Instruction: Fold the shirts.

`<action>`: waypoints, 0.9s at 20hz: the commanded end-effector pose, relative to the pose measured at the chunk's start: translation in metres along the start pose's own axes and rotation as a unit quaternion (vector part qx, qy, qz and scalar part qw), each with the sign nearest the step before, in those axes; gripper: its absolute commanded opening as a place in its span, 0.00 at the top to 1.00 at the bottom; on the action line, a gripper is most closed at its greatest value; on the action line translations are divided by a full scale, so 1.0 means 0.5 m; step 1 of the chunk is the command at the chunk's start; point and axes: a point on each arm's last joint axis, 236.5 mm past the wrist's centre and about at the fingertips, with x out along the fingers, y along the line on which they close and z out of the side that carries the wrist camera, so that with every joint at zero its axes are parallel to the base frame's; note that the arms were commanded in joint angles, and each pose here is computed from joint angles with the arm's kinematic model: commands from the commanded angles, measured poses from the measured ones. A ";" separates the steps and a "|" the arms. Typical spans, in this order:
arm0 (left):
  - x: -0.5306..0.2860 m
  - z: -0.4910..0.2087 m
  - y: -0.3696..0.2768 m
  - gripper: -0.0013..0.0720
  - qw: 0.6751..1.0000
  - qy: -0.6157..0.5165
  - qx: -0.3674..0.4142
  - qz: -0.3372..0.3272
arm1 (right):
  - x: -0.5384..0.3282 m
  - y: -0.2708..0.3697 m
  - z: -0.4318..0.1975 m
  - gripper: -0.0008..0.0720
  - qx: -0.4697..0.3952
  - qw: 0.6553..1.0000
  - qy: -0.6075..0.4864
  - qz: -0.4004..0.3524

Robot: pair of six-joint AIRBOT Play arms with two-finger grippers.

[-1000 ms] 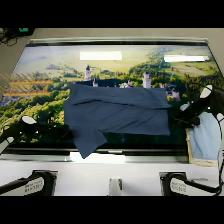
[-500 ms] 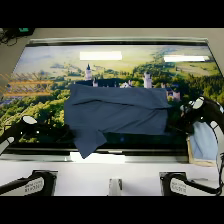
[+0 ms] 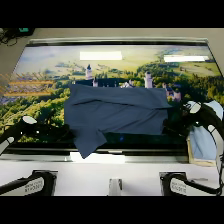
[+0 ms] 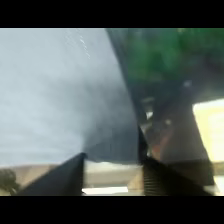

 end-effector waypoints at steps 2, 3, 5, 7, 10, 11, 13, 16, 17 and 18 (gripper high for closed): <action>-0.001 -0.002 -0.009 0.94 1.000 0.002 -0.003 -0.009 | 0.004 0.001 0.024 0.95 0.003 1.000 -0.026 0.002; -0.001 -0.002 -0.009 0.94 1.000 0.002 -0.003 -0.009 | 0.004 0.001 0.026 0.96 0.003 1.000 -0.028 0.002; -0.001 -0.002 -0.010 0.94 1.000 0.003 -0.001 -0.009 | -0.001 0.002 0.031 0.96 0.001 0.999 -0.032 0.002; -0.016 0.005 -0.028 0.94 0.999 0.001 0.032 -0.016 | -0.021 0.009 0.043 0.96 -0.009 0.999 -0.044 0.003; -0.093 0.076 -0.107 0.95 0.994 -0.057 0.095 -0.027 | -0.093 0.032 0.084 0.96 -0.035 0.995 -0.088 0.008; -0.124 0.106 -0.138 0.95 0.990 -0.081 0.110 -0.030 | -0.122 0.041 0.105 0.96 -0.040 0.993 -0.109 0.010; -0.190 0.175 -0.199 0.95 0.982 -0.135 0.131 -0.035 | -0.188 0.063 0.166 0.96 -0.046 0.984 -0.169 0.018; -0.254 0.275 -0.262 0.95 0.969 -0.188 0.152 -0.041 | -0.286 0.091 0.271 0.96 -0.029 0.963 -0.266 0.031; -0.259 0.307 -0.271 0.95 0.969 -0.192 0.150 -0.043 | -0.300 0.099 0.300 0.96 -0.030 0.959 -0.280 0.035; -0.257 0.335 -0.275 0.95 0.971 -0.191 0.139 -0.046 | -0.302 0.110 0.328 0.96 -0.036 0.958 -0.283 0.035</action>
